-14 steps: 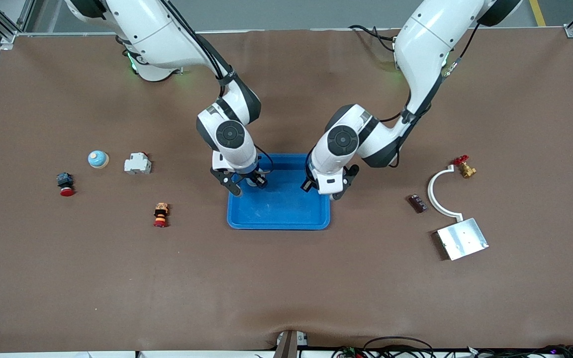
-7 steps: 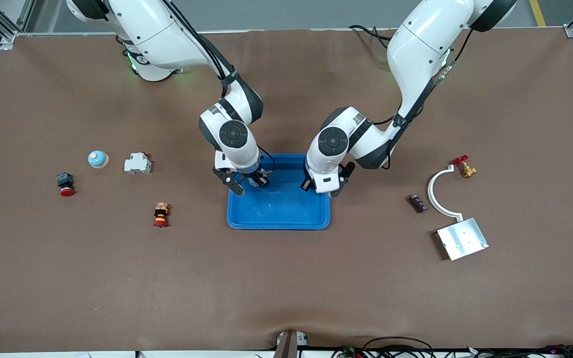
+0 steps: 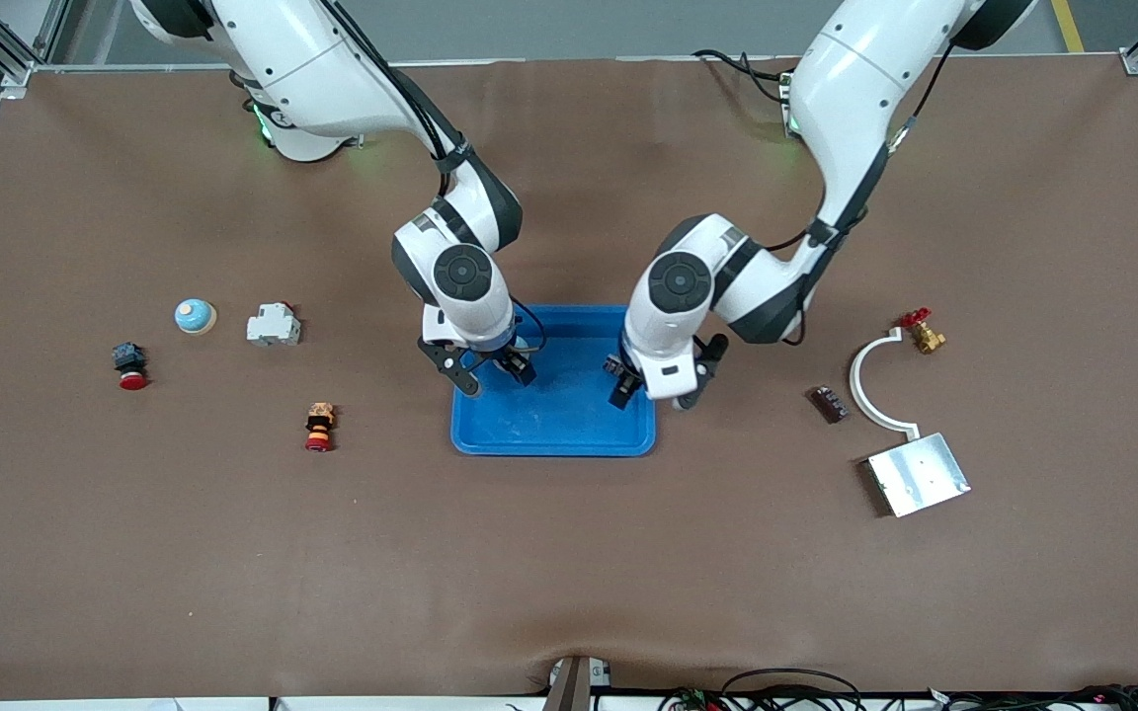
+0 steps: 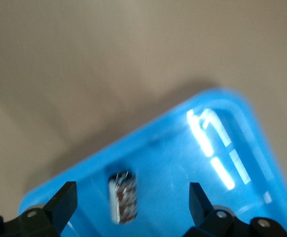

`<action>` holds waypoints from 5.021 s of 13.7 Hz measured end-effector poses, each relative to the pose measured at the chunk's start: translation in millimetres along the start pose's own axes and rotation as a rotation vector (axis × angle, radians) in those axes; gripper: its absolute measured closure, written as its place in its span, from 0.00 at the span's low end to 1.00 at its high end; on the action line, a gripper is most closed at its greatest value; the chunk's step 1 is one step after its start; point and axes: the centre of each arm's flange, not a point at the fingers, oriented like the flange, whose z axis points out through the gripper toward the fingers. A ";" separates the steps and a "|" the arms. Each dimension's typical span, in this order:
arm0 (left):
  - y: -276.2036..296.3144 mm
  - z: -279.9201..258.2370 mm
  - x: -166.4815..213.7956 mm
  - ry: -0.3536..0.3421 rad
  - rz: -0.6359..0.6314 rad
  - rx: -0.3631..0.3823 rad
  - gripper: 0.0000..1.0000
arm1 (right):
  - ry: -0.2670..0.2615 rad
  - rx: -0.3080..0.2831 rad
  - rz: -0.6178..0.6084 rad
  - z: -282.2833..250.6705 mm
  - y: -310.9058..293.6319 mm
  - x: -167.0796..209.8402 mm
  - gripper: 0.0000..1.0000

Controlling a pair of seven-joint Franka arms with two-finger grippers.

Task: Place electrolytic capacitor and blue bell in tray
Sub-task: 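Lower the capacitor and bell into the blue tray, opening both grippers, then move the left gripper to the second capacitor while the right gripper reaches the bell, then grasp the second capacitor with the left gripper and carry it over the tray, then lower the capacitor into the tray and open the left gripper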

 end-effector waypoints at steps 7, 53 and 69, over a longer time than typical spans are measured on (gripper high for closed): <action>-11.6 -23.5 122.1 0.145 0.077 0.104 0.00 | -0.035 -0.166 -0.188 -101.2 9.0 65.5 0.00; 49.4 0.8 0.6 0.050 0.084 -0.061 0.69 | 0.082 0.012 -0.666 -10.6 493.1 327.8 0.00; 57.3 39.3 -58.6 0.051 0.021 -0.142 0.10 | 0.087 0.070 -0.611 37.4 476.7 313.8 0.00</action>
